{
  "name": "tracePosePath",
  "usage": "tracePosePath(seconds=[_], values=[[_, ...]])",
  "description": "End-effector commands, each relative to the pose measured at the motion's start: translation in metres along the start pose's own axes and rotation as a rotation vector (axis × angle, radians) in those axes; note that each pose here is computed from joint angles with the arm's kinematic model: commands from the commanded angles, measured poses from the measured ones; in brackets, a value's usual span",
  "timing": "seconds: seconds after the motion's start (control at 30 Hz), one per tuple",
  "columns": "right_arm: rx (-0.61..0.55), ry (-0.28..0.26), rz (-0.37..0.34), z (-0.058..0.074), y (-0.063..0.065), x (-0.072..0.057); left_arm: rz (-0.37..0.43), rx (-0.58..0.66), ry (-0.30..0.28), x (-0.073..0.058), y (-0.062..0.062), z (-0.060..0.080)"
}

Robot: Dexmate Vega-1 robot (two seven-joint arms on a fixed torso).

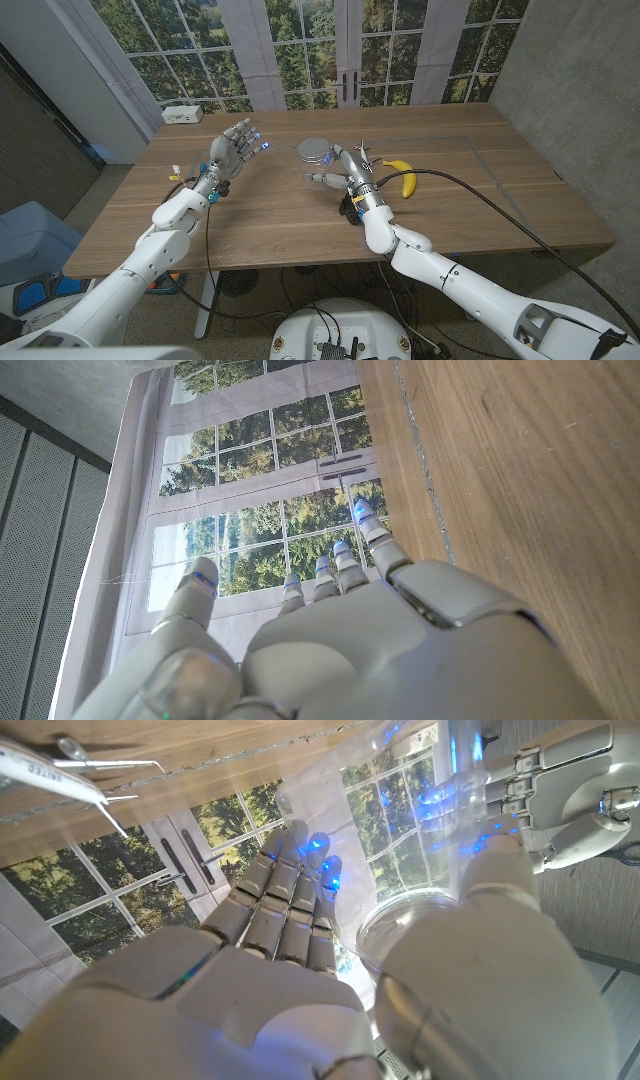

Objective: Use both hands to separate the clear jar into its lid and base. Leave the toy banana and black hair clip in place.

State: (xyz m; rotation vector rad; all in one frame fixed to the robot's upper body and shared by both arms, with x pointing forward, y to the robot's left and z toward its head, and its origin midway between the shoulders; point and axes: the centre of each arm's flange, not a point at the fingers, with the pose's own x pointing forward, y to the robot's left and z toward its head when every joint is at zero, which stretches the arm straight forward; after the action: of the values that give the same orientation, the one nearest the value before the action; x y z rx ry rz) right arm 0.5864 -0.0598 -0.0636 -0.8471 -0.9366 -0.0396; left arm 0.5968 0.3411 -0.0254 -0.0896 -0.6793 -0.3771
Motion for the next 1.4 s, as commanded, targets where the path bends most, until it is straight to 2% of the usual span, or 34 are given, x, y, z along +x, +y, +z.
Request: tracePosePath(seconds=[0.03,0.47,0.9,1.4], values=[[-0.087,0.061,0.022,-0.001,-0.012,0.008,-0.012,0.12,0.001,0.001,-0.006,0.013],[-0.139,0.089,-0.011,0.001,-0.015,0.01,-0.063,0.332,0.008,0.012,-0.019,0.037],[-0.229,0.114,-0.013,0.008,-0.015,0.011,-0.122,0.62,-0.006,0.022,-0.037,0.066],[-0.311,0.115,-0.005,0.015,-0.012,0.014,-0.199,0.801,-0.001,0.03,-0.056,0.085]])
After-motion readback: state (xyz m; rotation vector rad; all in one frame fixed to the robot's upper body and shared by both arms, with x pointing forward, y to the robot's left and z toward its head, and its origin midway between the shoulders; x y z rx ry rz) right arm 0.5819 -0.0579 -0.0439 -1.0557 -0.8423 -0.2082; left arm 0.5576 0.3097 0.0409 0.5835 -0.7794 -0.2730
